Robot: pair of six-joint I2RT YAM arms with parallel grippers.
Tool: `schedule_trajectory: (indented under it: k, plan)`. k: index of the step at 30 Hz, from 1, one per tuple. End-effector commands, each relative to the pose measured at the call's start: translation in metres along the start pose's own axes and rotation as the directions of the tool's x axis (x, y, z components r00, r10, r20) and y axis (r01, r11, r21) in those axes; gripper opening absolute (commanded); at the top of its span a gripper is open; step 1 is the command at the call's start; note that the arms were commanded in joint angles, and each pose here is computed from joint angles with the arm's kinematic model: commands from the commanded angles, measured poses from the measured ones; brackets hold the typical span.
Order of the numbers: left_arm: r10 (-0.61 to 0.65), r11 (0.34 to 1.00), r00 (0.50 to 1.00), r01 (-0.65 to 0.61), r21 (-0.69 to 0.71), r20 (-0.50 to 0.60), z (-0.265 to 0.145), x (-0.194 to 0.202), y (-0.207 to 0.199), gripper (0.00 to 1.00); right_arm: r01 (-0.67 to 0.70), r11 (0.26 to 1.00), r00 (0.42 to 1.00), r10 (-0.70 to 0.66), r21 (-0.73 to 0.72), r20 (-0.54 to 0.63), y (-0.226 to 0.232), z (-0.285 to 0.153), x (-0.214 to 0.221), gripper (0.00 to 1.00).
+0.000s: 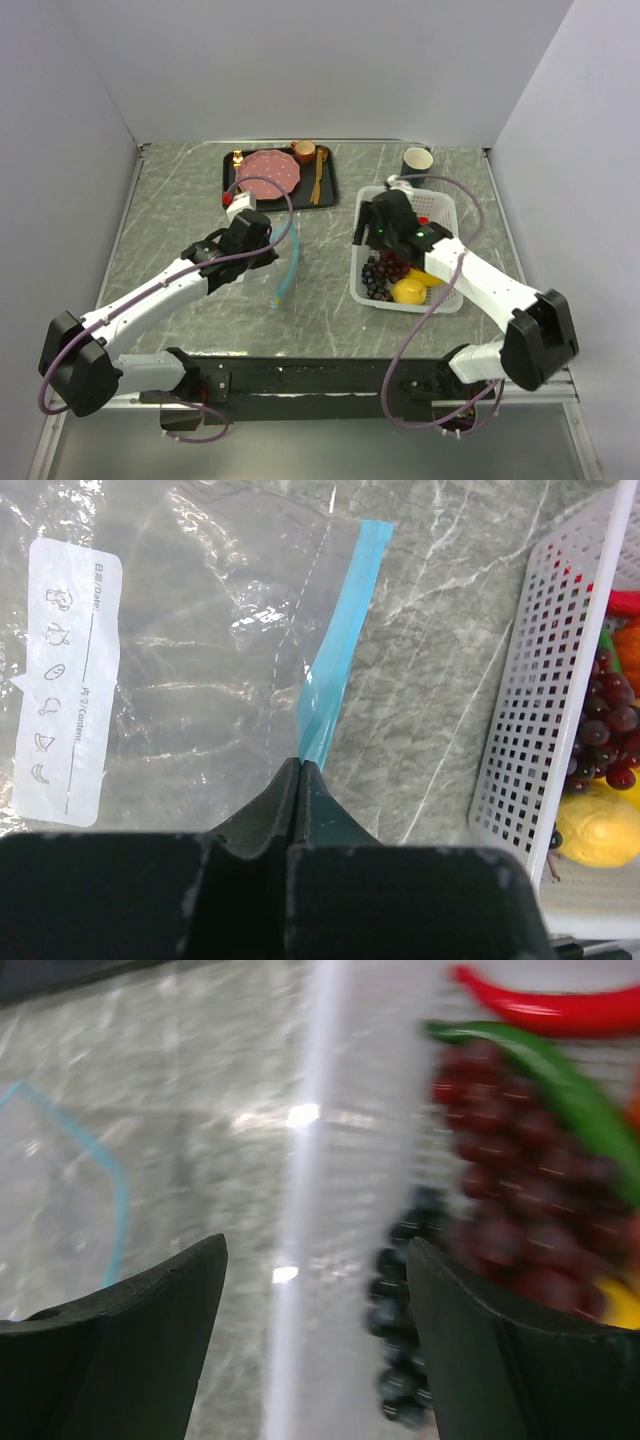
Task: Place the food in the zip-top bag and seal the zipper
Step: Pick up the fake fruit from the bin.
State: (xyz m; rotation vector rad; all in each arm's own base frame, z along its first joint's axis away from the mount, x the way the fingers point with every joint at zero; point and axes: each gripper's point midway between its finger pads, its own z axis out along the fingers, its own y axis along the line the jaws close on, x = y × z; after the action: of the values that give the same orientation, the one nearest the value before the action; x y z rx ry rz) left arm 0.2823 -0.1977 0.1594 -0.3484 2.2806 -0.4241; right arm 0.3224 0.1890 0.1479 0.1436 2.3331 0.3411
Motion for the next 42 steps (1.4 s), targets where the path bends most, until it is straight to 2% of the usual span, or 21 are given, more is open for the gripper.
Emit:
schedule_trajectory:
  k: [1, 6, 10, 14, 16, 23, 30, 31, 33, 34, 36, 37, 42]
  plan:
    - [0.023, 0.998, 1.000, -0.023, 0.055, 0.015, -0.002, -0.009, -0.015, 0.01, -0.103, 0.982, 0.990, 0.087, 0.159, 0.107, -0.056, -0.019, -0.021, 0.78]
    - [0.026, 0.996, 0.999, -0.028, 0.089, 0.020, 0.000, -0.008, -0.020, 0.01, -0.114, 0.954, 0.991, 0.088, 0.277, 0.103, -0.089, -0.023, -0.017, 0.79]
    - [0.009, 0.994, 0.999, -0.014, 0.105, 0.049, -0.006, -0.015, -0.022, 0.01, -0.109, 0.939, 0.993, 0.089, 0.327, 0.073, -0.100, -0.022, -0.008, 0.86]
    - [0.020, 0.995, 0.998, -0.025, 0.095, 0.051, -0.006, -0.017, -0.021, 0.01, -0.098, 0.929, 0.995, 0.092, 0.358, 0.032, -0.111, -0.016, 0.009, 0.88]
    - [0.024, 0.995, 0.999, -0.028, 0.091, 0.047, -0.006, -0.015, -0.019, 0.01, -0.093, 0.938, 0.995, 0.098, 0.335, 0.002, -0.109, -0.010, 0.017, 0.91]
    - [0.027, 0.995, 0.999, -0.030, 0.096, 0.040, -0.004, -0.013, -0.020, 0.01, -0.071, 0.957, 0.994, 0.093, 0.282, -0.066, -0.101, 0.018, 0.034, 0.92]
    - [0.028, 0.996, 0.999, -0.030, 0.078, 0.027, -0.003, -0.011, -0.018, 0.01, -0.016, 0.949, 0.986, 0.068, 0.316, -0.155, -0.105, 0.046, 0.047, 0.92]
    - [0.030, 0.997, 0.999, -0.031, 0.074, 0.025, -0.003, -0.011, -0.017, 0.01, -0.014, 0.948, 0.986, 0.067, 0.317, -0.155, -0.105, 0.048, 0.048, 0.86]
    - [0.023, 0.997, 0.999, -0.025, 0.069, 0.032, -0.004, -0.013, -0.016, 0.01, -0.024, 0.951, 0.987, 0.072, 0.309, -0.145, -0.105, 0.048, 0.047, 0.81]
    - [0.025, 0.997, 0.999, -0.027, 0.068, 0.029, -0.005, -0.012, -0.016, 0.01, -0.029, 0.954, 0.989, 0.071, 0.297, -0.131, -0.103, 0.046, 0.045, 0.71]
    - [0.025, 0.997, 0.999, -0.027, 0.069, 0.030, -0.006, -0.012, -0.015, 0.01, -0.036, 0.964, 0.991, 0.068, 0.264, -0.113, -0.097, 0.043, 0.041, 0.62]
    - [0.024, 0.997, 0.999, -0.026, 0.070, 0.031, -0.006, -0.012, -0.015, 0.01, -0.049, 0.969, 0.994, 0.070, 0.242, -0.080, -0.094, 0.038, 0.034, 0.54]
    - [0.028, 0.997, 0.999, -0.029, 0.067, 0.026, -0.003, -0.011, -0.015, 0.01, -0.038, 0.980, 0.999, 0.036, 0.195, 0.016, -0.088, 0.020, 0.011, 0.49]
